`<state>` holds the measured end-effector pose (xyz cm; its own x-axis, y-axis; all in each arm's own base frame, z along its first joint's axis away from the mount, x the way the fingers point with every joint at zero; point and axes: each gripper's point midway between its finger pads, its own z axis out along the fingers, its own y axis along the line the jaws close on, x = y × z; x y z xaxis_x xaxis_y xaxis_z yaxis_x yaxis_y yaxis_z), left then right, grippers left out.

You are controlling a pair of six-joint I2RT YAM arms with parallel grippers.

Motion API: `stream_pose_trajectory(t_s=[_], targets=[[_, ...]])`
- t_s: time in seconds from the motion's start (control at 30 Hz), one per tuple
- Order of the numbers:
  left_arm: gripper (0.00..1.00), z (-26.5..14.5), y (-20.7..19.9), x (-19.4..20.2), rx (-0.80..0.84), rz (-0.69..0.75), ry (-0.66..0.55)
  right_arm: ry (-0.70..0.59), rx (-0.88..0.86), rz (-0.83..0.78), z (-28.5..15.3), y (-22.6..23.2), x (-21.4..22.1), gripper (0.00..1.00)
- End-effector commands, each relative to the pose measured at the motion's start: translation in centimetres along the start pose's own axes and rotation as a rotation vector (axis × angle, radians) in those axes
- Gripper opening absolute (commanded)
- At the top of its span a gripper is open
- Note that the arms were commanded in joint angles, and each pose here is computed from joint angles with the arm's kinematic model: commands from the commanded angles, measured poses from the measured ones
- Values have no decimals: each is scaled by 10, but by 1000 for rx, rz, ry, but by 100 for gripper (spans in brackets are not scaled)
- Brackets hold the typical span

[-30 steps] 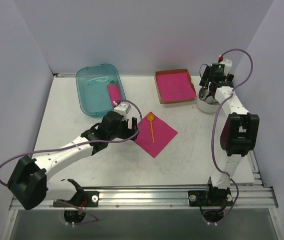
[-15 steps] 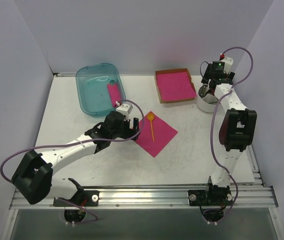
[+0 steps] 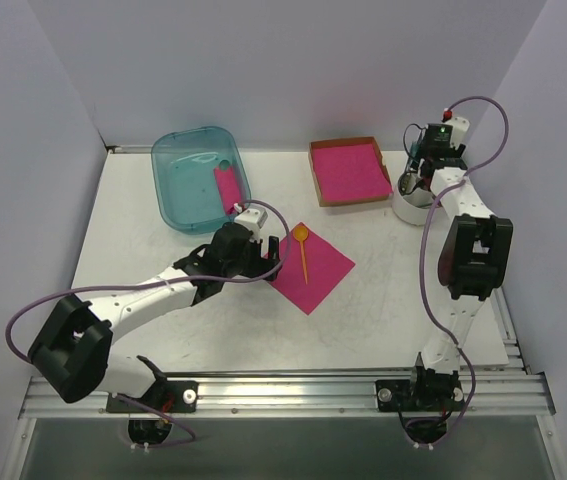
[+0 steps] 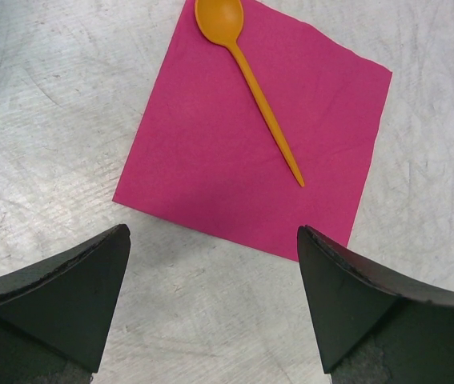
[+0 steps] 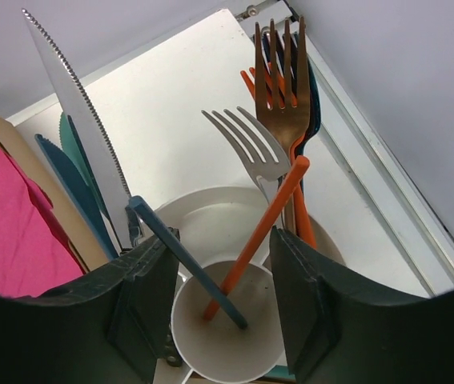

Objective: Place the utensils on the paper napkin and roll it up
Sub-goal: Pick up the utensils from the container.

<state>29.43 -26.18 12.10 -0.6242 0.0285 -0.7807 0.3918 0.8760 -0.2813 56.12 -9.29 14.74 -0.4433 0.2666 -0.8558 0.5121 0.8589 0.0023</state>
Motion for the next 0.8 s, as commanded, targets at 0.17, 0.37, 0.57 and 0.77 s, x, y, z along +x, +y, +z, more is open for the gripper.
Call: stream_pose_trajectory(t_s=[0.17,0.37,0.57,0.77], targets=[[94,4,-11,-20,45,12,-52,-43,-31,47,3,8,-14,40],[94,5,-13,-20,51,12,-49,-44,-31,46,2,7,-13,25],[94,5,-13,-20,52,13,-45,-40,-25,39,1,5,-12,14],[94,5,-14,-19,56,14,-42,-44,-26,40,-3,5,-15,1]])
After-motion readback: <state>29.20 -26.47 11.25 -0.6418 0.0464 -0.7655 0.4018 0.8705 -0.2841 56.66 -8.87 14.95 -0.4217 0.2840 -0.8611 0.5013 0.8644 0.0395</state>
